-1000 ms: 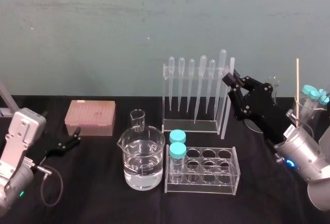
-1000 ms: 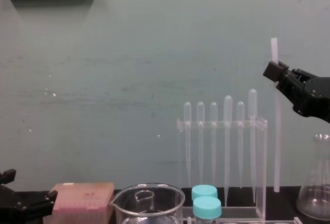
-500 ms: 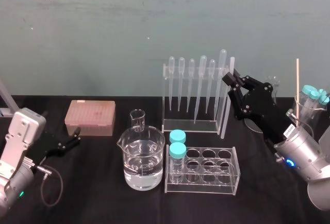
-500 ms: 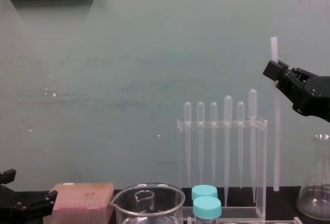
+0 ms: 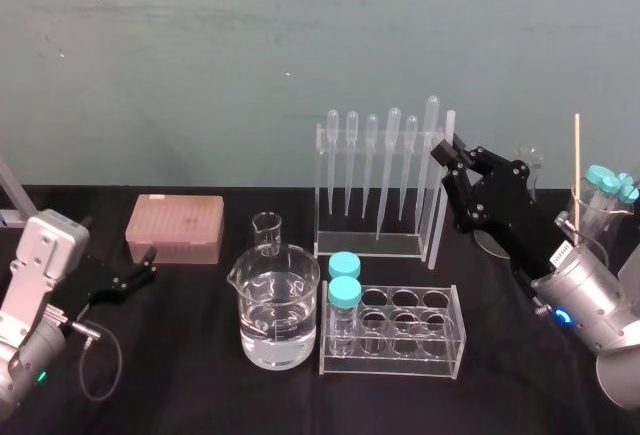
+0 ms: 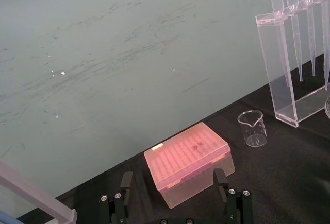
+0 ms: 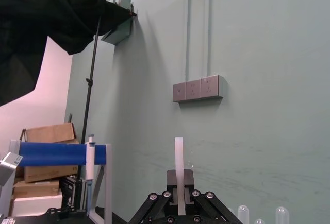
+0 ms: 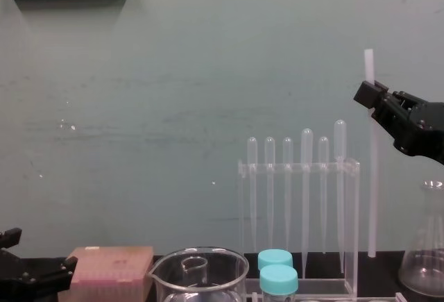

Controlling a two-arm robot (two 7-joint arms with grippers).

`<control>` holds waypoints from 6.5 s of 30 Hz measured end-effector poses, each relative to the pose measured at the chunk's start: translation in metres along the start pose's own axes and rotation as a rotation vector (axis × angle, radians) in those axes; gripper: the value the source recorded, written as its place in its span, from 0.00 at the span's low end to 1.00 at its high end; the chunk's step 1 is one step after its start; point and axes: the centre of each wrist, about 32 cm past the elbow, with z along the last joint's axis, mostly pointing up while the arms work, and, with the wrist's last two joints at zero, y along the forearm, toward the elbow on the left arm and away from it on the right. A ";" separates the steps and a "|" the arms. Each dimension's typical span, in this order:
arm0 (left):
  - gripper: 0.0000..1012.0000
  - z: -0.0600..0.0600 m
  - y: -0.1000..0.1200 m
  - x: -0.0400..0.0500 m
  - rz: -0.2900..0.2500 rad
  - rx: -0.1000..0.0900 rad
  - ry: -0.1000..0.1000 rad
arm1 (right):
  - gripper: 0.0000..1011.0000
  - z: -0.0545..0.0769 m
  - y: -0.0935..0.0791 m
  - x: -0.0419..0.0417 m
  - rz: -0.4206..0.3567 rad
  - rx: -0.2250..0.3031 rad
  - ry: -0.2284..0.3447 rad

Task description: Pick up the stirring rod with one hand, then place it down.

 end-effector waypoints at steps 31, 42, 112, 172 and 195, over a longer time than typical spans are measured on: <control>0.99 0.000 0.000 0.0000 0.000 0.000 0.000 | 0.06 0.000 0.000 0.0000 0.000 0.000 0.000; 0.99 0.000 0.000 0.0000 0.000 0.000 0.000 | 0.06 0.000 0.000 0.0000 0.000 0.000 0.000; 0.99 0.000 0.000 0.0000 0.000 0.000 0.000 | 0.06 -0.023 -0.029 0.0168 0.193 -0.233 0.104; 0.99 0.000 0.000 0.0000 0.000 0.000 0.000 | 0.93 -0.025 -0.028 0.0186 0.179 -0.249 0.070; 0.99 0.000 0.000 0.0000 0.000 0.000 0.000 | 0.99 0.011 -0.051 0.0220 -0.230 -0.245 -0.067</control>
